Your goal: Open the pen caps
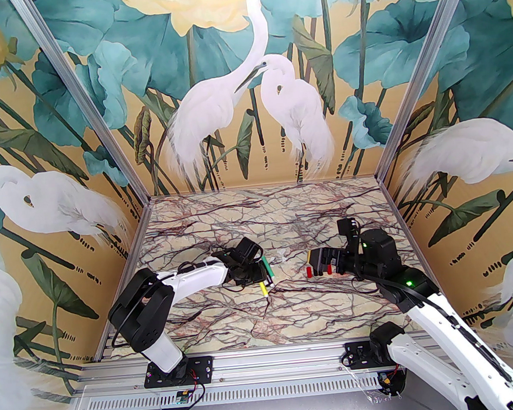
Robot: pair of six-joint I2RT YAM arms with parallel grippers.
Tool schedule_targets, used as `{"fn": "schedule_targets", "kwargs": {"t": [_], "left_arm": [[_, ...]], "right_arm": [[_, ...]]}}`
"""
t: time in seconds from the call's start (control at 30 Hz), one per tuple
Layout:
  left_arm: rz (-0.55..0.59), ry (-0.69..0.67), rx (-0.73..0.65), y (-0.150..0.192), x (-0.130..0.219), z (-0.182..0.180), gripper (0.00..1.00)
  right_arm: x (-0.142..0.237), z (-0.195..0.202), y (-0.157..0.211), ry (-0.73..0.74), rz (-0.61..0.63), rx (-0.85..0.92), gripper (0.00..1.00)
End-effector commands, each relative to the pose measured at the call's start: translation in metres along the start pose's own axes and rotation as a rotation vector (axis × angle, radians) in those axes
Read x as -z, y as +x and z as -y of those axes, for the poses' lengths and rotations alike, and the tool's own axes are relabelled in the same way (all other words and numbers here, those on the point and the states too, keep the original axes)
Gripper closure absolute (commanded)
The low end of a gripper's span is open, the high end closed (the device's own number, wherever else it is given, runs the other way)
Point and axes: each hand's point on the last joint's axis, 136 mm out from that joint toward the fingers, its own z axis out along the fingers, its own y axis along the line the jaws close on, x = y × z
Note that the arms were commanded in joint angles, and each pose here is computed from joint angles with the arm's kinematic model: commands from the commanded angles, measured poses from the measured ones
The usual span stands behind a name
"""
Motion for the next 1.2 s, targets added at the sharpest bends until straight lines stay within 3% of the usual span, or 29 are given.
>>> {"fn": "schedule_targets", "kwargs": {"t": [0.0,0.37,1.0,1.17], "left_arm": [[-0.013,-0.017,0.005,0.008,-0.01,-0.006,0.61],[-0.04,-0.085,-0.012,0.015,-0.018,-0.023,0.63],[-0.148,-0.448,-0.237,0.017,-0.004,-0.078,0.7],[-0.155,-0.483,-0.254,0.014,-0.008,-0.082,0.7]], "right_arm": [[-0.002,0.0,0.004,-0.007,-0.007,0.004,0.0],[-0.002,0.003,0.008,0.001,-0.022,0.004,0.01],[-0.004,0.003,0.009,-0.003,-0.03,-0.003,0.01],[-0.006,0.002,0.009,-0.01,-0.034,-0.003,0.01]]}}
